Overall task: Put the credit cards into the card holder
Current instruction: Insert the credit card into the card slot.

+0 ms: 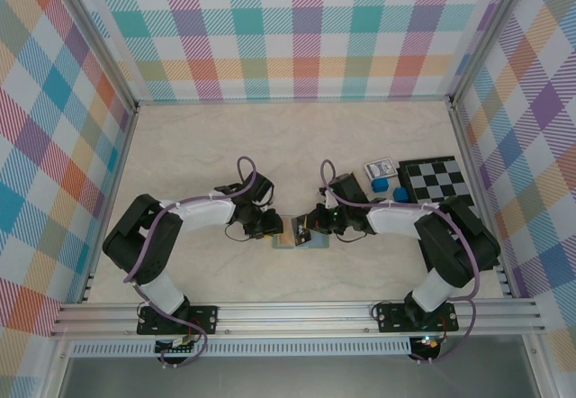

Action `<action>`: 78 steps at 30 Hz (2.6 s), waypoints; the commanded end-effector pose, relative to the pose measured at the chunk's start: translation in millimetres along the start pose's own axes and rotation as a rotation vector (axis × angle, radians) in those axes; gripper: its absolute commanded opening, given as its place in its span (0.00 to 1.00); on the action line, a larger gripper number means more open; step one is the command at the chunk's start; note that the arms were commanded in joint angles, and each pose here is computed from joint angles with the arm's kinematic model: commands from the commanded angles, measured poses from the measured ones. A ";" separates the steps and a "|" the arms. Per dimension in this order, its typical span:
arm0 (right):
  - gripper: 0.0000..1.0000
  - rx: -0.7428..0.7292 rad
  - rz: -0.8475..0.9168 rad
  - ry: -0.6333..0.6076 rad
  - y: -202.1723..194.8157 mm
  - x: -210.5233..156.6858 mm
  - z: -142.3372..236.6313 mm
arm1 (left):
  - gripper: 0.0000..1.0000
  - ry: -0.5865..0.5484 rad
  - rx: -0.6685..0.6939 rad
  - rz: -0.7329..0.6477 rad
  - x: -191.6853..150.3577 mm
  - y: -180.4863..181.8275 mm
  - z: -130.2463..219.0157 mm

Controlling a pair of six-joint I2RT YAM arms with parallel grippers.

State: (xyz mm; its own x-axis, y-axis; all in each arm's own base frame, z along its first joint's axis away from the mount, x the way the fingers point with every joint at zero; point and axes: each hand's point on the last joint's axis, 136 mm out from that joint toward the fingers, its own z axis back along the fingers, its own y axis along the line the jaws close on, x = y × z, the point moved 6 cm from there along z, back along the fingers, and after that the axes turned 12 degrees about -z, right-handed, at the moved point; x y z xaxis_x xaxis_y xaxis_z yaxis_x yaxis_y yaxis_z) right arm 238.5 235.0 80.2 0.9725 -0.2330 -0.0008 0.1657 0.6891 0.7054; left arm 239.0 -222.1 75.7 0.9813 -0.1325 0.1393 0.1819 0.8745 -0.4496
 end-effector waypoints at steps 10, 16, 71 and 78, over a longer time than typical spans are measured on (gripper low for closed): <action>0.05 -0.062 -0.006 -0.077 -20.6 -0.3 5.6 | 0.24 0.060 0.035 -0.004 -11.4 4.9 -11.0; 0.05 -0.037 -0.041 -0.066 -21.4 0.1 -1.5 | 0.24 0.058 0.020 0.002 -9.8 2.9 -12.7; 0.02 -0.047 -0.136 -0.334 -26.3 -9.6 9.4 | 0.24 0.047 -0.011 0.027 -12.0 0.7 -13.1; 0.01 -0.016 -0.062 -0.244 -15.4 -15.2 -1.0 | 0.24 0.049 -0.019 0.025 -10.4 -0.7 -14.4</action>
State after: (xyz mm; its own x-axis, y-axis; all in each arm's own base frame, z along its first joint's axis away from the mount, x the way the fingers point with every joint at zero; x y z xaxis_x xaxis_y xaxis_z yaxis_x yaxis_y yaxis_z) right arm 227.8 225.8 82.2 0.8618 -0.4882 0.1379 0.2432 0.6361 0.7323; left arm 239.2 -226.8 75.1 0.9836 -0.1171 0.1370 0.1692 0.8622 -0.4774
